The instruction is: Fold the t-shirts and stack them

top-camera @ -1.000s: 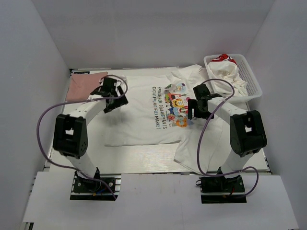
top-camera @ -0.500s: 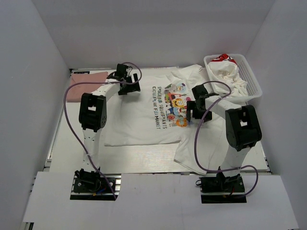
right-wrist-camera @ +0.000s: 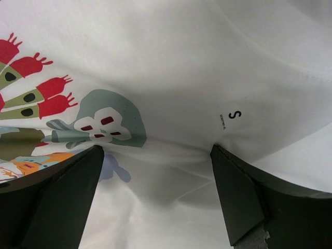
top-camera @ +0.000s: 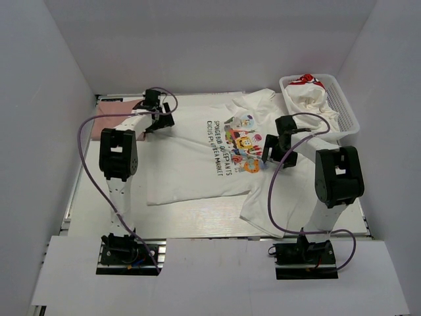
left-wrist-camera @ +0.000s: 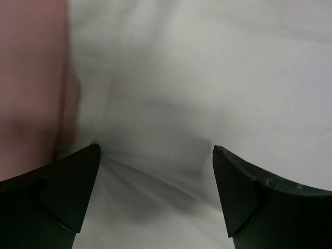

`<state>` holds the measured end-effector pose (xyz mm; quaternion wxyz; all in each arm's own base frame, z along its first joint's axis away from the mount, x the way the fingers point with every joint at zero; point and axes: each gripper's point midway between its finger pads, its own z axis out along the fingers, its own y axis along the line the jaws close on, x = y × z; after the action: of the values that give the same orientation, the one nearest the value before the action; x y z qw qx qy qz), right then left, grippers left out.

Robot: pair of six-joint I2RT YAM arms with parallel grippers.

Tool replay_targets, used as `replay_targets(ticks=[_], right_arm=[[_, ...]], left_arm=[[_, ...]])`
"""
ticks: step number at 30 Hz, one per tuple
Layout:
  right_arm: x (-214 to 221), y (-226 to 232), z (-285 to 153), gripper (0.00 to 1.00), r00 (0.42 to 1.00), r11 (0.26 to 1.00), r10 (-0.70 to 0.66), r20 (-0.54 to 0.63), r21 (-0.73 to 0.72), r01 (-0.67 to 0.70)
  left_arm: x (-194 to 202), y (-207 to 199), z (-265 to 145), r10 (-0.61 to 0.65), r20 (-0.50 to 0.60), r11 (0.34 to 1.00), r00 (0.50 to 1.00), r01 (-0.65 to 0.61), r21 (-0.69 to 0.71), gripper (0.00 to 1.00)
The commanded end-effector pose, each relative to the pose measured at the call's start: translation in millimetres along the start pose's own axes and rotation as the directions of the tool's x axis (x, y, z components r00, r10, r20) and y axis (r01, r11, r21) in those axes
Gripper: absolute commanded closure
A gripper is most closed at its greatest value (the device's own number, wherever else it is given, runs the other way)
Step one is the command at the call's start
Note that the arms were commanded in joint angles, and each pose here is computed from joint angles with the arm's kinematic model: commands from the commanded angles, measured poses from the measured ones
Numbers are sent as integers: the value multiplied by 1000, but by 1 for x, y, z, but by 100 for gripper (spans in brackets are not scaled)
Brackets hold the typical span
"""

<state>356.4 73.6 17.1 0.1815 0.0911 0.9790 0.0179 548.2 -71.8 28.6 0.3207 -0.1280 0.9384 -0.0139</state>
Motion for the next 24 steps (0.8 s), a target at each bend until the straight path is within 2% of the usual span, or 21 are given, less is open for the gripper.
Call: replay_targets(ticks=[1, 9, 14, 19, 22, 24], right_arm=[[38, -25, 13, 10, 992, 998, 39, -123, 59, -32], [36, -27, 10, 10, 993, 998, 31, -111, 61, -25], [23, -9, -2, 10, 998, 1000, -12, -62, -26, 10], [-18, 20, -43, 10, 991, 988, -90, 100, -120, 102], [-46, 37, -65, 10, 967, 977, -131, 217, -140, 163], [-54, 41, -64, 10, 957, 976, -163, 239, -105, 192]], left_arm=[[1, 51, -3, -26, -32, 996, 999, 23, -81, 0], [-62, 17, -20, -7, 91, 992, 996, -4, 124, 0], [-74, -19, -35, 50, 111, 961, 993, -78, 265, 0], [-82, -43, -59, 43, 129, 923, 991, -88, 373, 0], [-67, -47, -63, 46, 97, 920, 994, -80, 383, 0], [-59, -48, -62, 55, 94, 927, 994, -86, 366, 0]])
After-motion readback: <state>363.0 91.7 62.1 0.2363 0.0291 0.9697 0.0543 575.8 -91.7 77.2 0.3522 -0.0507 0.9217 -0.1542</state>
